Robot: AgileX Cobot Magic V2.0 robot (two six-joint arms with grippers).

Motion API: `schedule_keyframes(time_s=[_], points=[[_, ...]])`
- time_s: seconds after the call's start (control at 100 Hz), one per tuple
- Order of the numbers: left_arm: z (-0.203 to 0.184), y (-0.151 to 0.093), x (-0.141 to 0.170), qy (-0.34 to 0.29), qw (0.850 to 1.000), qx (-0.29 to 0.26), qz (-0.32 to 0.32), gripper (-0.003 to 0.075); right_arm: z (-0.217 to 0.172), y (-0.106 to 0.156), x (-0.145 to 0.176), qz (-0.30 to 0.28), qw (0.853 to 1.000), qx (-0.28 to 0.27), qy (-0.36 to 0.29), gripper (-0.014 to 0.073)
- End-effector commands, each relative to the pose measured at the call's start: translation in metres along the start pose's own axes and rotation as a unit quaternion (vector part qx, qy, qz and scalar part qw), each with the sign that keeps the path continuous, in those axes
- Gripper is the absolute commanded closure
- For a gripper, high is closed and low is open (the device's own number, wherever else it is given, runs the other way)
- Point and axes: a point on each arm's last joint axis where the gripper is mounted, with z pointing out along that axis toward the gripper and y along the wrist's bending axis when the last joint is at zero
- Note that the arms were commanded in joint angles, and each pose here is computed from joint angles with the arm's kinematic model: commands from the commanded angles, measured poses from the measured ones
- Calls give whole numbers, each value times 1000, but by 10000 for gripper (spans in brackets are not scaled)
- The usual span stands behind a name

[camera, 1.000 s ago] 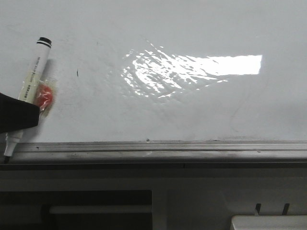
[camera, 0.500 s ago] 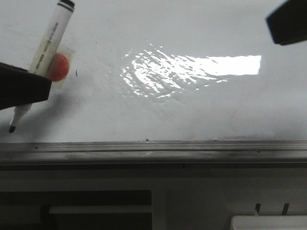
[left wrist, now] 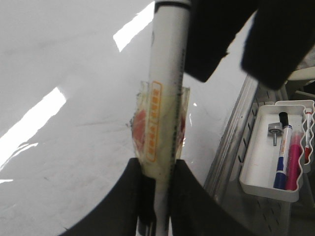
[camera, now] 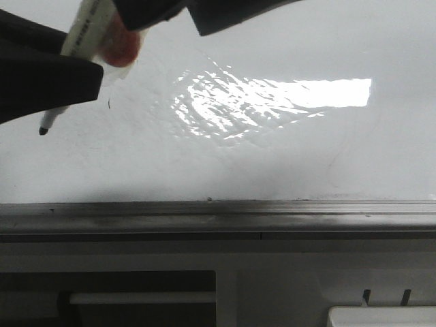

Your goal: Write number 9 on whiteboard

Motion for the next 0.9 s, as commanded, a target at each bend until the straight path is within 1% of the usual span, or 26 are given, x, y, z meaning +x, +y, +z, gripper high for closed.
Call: schedule_keyframes(time_s=[0.0,0.13,0.28,0.43,0.52,0.66,0.83,0.89], points=[[0,6,-19,-63,998,-7,3,740,-4,1,-24,-6,998,4,-67,268],[1,5,-18,-61,998,-5,6,740,-1,1,-30,-5,998,3,-68,268],[1,5,-14,-40,999,-4,7,740,-1,1,-30,4,998,1,-70,269],[2,3,-13,-37,999,8,28,740,-1,1,-30,8,998,0,-70,269],[2,3,-13,-37,999,8,28,740,2,1,-29,14,998,-2,-62,269],[2,3,-13,-36,999,8,28,740,11,1,-22,20,999,-5,-34,269],[2,3,-13,-32,999,8,29,740,14,1,-21,22,999,-5,-30,269],[2,3,-11,-21,999,7,29,740,14,1,-21,22,999,-5,-30,269]])
